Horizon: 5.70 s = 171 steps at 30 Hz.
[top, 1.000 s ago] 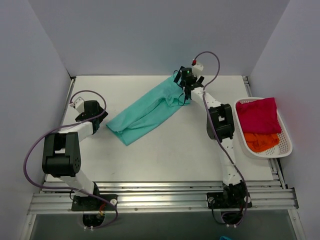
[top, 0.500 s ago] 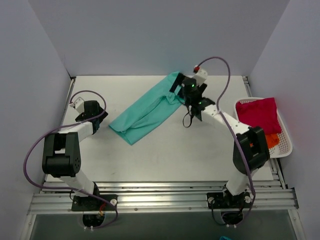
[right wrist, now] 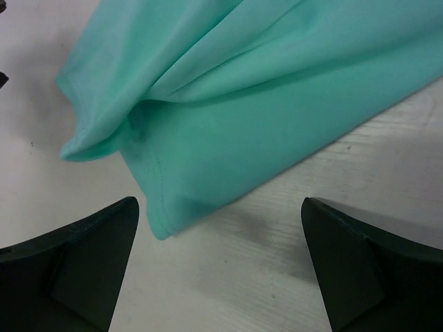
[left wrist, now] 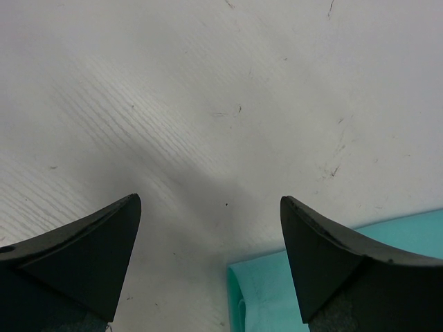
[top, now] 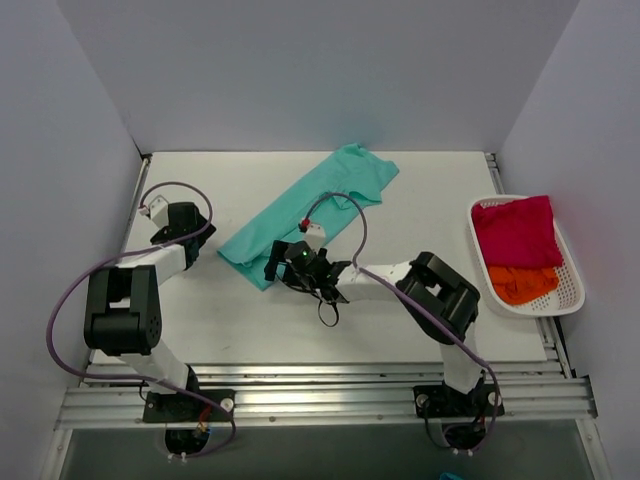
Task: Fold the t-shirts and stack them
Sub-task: Rotate the tshirt 90 degrees, then grab the bottom of the folded rectangular tshirt with both arms
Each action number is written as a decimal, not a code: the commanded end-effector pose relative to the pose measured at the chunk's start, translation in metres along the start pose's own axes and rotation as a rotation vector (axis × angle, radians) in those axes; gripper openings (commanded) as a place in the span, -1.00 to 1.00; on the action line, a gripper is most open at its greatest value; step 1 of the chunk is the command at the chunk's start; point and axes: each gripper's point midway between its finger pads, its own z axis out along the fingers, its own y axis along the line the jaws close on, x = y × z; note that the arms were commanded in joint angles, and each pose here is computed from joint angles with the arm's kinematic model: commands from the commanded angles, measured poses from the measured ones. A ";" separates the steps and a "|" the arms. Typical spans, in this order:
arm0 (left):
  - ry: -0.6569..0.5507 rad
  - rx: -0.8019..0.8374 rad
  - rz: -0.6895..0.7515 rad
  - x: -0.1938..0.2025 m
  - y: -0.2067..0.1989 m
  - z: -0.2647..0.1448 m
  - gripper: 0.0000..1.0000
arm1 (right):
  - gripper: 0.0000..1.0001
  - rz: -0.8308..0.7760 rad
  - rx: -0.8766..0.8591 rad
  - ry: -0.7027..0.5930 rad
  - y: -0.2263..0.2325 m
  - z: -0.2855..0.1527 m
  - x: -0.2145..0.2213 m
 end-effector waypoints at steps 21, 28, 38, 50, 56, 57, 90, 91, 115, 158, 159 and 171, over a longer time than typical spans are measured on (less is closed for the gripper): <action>-0.071 0.043 -0.068 -0.029 -0.003 -0.005 0.81 | -1.00 0.026 0.008 0.083 -0.008 0.063 0.031; -0.070 0.043 -0.066 -0.030 -0.002 -0.004 0.81 | -1.00 0.027 0.153 0.002 -0.066 -0.011 0.013; -0.099 0.065 0.023 -0.025 -0.026 -0.043 0.78 | 1.00 0.136 0.493 -0.260 -0.170 -0.175 -0.034; 0.040 0.258 0.200 0.057 -0.080 -0.142 0.79 | 0.99 0.084 0.388 -0.322 -0.142 -0.170 -0.055; 0.109 0.321 0.276 0.104 -0.075 -0.176 0.79 | 0.72 0.074 0.280 -0.191 -0.119 -0.126 -0.011; 0.120 0.333 0.285 0.112 -0.069 -0.181 0.79 | 0.67 0.064 0.271 -0.174 -0.118 -0.125 -0.002; 0.294 0.518 0.318 0.212 -0.081 -0.177 0.79 | -1.00 0.025 0.388 -0.126 -0.149 -0.094 0.035; 0.304 0.525 0.321 0.215 -0.081 -0.177 0.79 | -1.00 0.024 0.395 -0.127 -0.151 -0.094 0.035; 0.435 0.630 0.331 0.254 -0.081 -0.187 -0.95 | -1.00 0.046 0.471 -0.150 -0.180 -0.120 0.033; 0.426 0.561 0.401 0.284 -0.057 -0.225 -0.95 | -0.45 0.114 0.382 -0.161 -0.165 -0.183 0.067; 0.426 0.559 0.406 0.285 -0.056 -0.224 -0.95 | -0.41 0.118 0.393 -0.160 -0.167 -0.185 0.069; 0.433 0.560 0.418 0.292 -0.058 -0.221 -0.95 | 0.25 0.132 0.425 -0.199 -0.180 -0.214 0.074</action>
